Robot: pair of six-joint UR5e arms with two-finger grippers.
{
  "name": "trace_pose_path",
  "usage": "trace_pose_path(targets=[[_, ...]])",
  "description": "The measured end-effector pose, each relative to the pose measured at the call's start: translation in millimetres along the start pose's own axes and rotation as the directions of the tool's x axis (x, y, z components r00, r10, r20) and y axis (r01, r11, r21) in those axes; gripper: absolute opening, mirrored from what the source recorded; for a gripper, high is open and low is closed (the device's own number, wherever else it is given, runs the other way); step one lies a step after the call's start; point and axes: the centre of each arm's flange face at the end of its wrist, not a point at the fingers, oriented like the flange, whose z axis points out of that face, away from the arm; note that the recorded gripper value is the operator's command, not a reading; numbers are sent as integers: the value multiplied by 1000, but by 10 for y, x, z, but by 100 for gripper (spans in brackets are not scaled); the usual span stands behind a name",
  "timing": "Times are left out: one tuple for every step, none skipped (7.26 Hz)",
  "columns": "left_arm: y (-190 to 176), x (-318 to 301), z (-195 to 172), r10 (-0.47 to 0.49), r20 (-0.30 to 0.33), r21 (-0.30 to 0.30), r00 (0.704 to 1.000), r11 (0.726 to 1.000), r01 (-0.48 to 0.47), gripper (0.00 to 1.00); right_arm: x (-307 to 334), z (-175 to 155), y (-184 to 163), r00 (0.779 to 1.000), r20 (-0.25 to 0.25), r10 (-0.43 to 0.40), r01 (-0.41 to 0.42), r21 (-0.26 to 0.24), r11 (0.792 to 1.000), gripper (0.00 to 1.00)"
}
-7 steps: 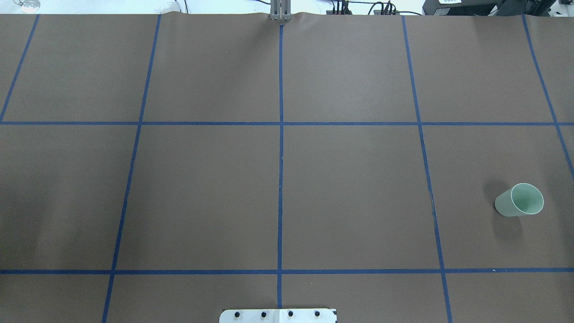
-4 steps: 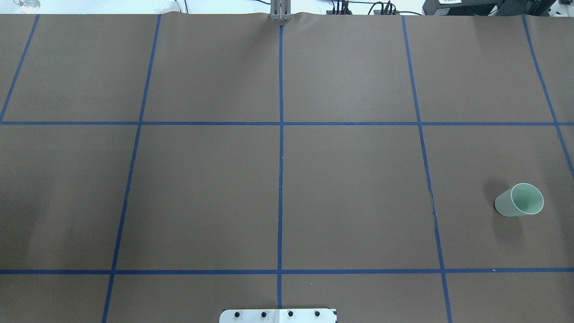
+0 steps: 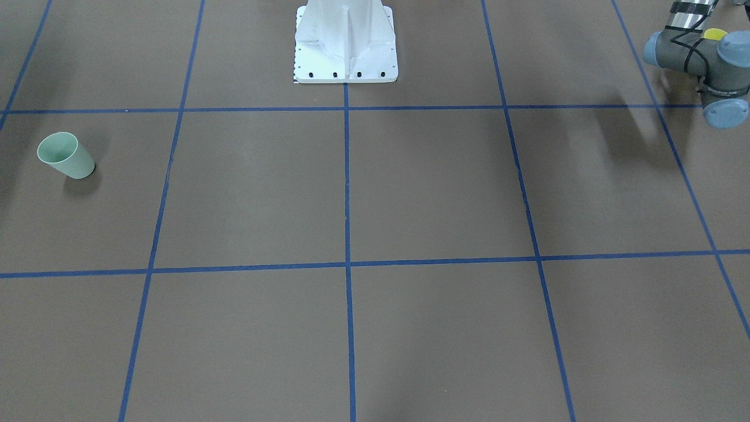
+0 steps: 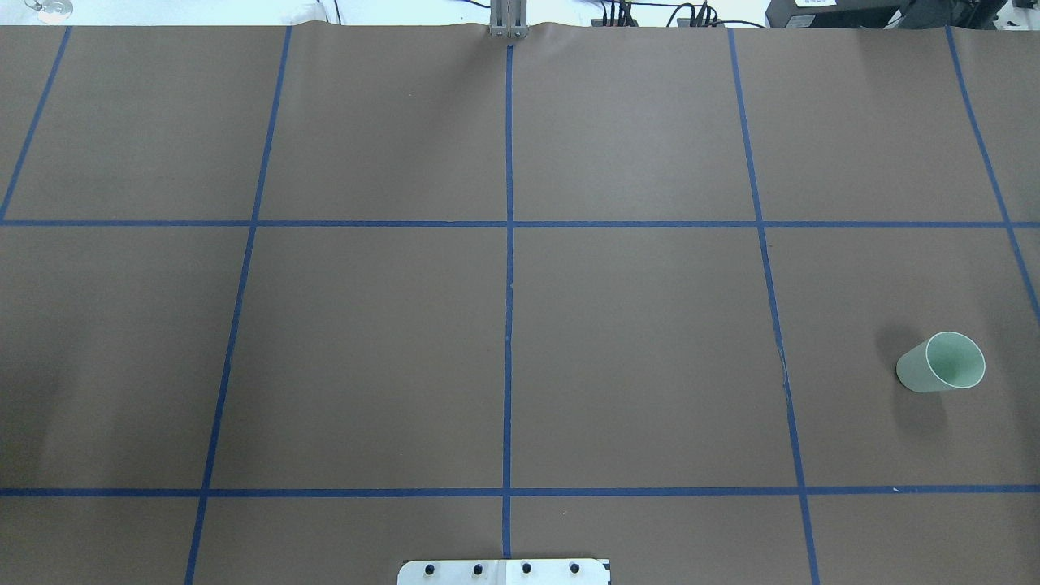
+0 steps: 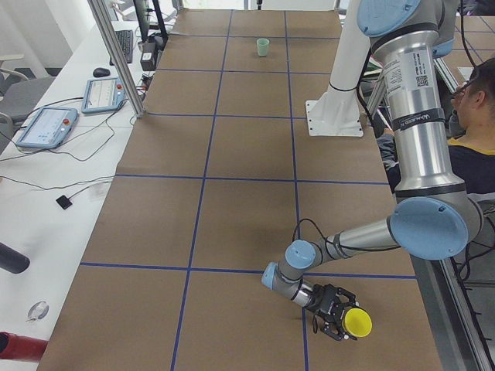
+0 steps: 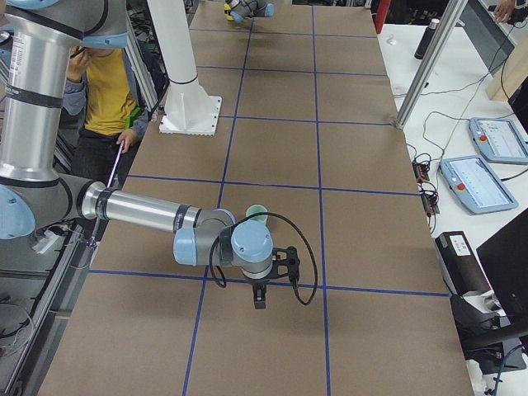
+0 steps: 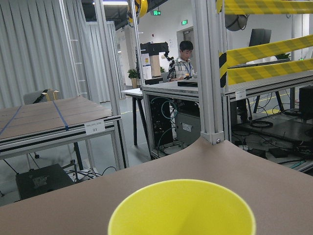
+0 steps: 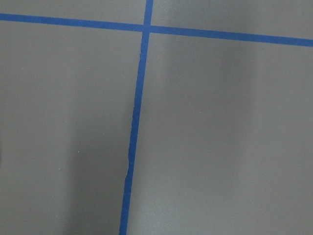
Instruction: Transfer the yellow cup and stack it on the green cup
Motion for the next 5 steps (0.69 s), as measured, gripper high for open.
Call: trace_pose_path(targets=[[0, 3, 2, 4, -2, 1, 1000, 1000, -4, 49, -1, -1, -2, 1000, 0, -1, 1, 1, 1000, 100], [1, 5, 3, 10, -4, 1, 1000, 1000, -10, 49, -1, -1, -3, 1000, 0, -1, 1, 1, 1000, 100], [-18, 18, 28, 19, -5, 5, 1000, 1000, -19, 49, -1, -1, -2, 1000, 0, 0, 0, 0, 1000, 100], [-71, 47, 102, 32, -3, 14, 999, 999, -32, 49, -1, -1, -2, 1000, 0, 0, 0, 0, 1000, 100], [-165, 104, 216, 45, -10, 37, 999, 998, -45, 49, -1, -1, -2, 1000, 0, 0, 0, 0, 1000, 100]])
